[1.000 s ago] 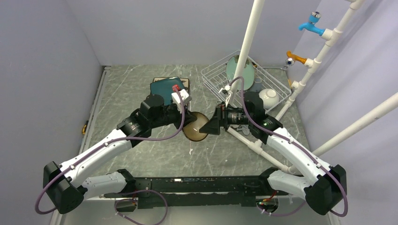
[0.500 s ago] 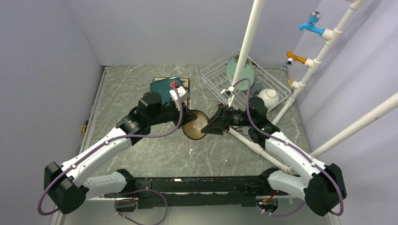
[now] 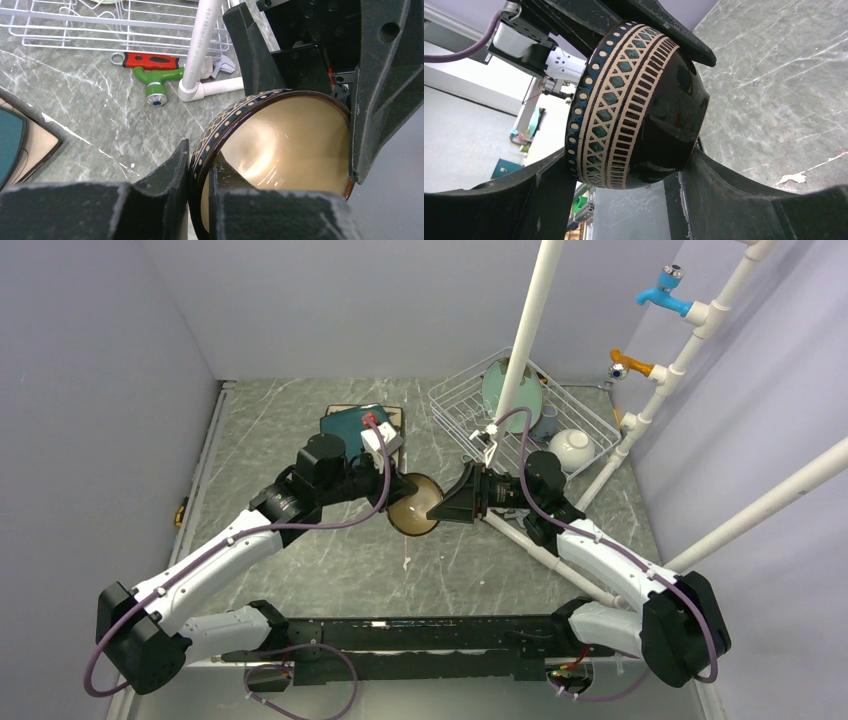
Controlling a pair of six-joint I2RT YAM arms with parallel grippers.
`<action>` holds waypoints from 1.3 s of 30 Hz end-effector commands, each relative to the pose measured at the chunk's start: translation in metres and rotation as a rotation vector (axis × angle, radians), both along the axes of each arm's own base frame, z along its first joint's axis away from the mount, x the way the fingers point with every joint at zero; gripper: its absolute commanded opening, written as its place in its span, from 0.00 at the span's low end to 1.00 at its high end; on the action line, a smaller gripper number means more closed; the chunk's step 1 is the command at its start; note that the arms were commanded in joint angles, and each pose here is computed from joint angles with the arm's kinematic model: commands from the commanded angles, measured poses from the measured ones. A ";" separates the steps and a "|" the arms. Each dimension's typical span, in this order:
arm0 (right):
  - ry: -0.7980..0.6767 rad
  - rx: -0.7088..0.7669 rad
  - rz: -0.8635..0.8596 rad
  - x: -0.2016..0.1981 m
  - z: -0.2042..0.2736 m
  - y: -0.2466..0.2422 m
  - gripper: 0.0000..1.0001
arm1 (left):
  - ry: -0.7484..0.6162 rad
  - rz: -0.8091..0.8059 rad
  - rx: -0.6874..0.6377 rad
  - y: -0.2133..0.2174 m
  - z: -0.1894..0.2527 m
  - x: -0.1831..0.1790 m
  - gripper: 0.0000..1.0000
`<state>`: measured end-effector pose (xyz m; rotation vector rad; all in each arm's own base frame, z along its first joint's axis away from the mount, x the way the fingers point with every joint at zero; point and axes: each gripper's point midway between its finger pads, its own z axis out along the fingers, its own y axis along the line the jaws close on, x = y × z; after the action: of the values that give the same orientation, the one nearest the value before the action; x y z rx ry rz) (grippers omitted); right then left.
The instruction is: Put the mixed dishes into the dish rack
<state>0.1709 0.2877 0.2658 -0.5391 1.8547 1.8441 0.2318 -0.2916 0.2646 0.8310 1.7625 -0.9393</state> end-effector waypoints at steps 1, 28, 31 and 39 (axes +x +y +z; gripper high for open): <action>-0.089 0.084 0.041 -0.008 0.027 0.000 0.00 | -0.103 -0.031 -0.113 -0.012 0.049 0.002 0.03; -0.144 -0.276 -0.259 0.021 0.008 -0.041 0.00 | -0.257 0.241 -0.165 0.037 0.076 0.017 1.00; -0.195 -0.387 -0.469 0.035 0.009 -0.071 0.00 | -0.260 0.263 -0.165 0.041 0.077 0.018 0.99; -0.303 -0.652 -0.777 0.049 0.006 -0.141 0.00 | -0.255 0.288 -0.164 0.044 0.076 0.021 0.99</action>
<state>0.2013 0.1881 0.2563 -0.2702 2.0638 0.9258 0.2499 -0.2503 0.3281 0.5765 1.5548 -0.7498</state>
